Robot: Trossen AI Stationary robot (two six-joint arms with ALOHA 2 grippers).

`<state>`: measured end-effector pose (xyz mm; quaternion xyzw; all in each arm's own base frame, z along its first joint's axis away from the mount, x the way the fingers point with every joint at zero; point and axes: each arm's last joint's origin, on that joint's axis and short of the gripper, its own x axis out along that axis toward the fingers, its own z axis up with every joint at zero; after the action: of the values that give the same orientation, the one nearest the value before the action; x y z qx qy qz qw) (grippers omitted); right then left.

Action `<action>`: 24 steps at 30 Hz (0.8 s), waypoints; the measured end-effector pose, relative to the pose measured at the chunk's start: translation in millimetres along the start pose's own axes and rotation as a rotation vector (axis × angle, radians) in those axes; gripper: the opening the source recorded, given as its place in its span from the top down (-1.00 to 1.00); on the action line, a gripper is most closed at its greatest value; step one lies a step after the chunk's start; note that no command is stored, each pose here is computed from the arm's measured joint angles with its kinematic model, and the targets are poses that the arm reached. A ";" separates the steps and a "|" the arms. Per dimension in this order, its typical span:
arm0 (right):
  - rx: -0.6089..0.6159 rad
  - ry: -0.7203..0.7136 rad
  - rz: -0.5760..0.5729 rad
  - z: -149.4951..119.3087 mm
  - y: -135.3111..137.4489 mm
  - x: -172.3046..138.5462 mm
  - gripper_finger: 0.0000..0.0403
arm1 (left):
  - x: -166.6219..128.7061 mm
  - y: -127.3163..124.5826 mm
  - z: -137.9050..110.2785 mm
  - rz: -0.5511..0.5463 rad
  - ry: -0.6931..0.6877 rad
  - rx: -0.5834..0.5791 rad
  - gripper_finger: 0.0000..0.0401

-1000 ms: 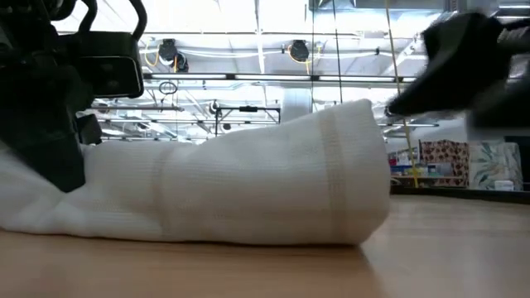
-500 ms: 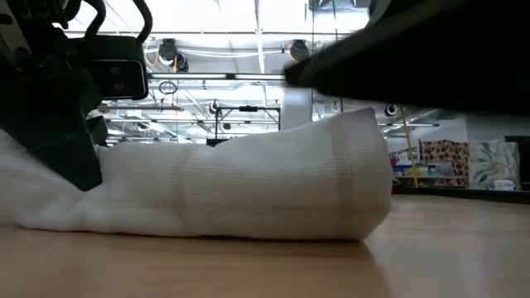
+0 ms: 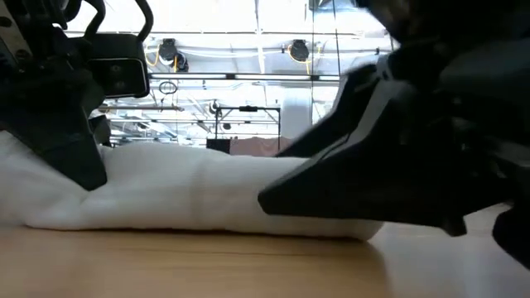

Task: Roll towel
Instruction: Roll the white towel

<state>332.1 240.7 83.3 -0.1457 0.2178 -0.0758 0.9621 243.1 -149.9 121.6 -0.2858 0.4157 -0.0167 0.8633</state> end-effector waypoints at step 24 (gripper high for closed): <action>0.362 0.084 0.158 -11.1 -29.9 25.1 0.54 | -54.2 -17.5 -13.3 0.069 -0.020 0.256 -0.40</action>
<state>347.2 204.4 73.1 0.0506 0.2515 -0.0440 0.9655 201.7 -156.4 162.2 -0.1591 0.4112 -0.0370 0.8968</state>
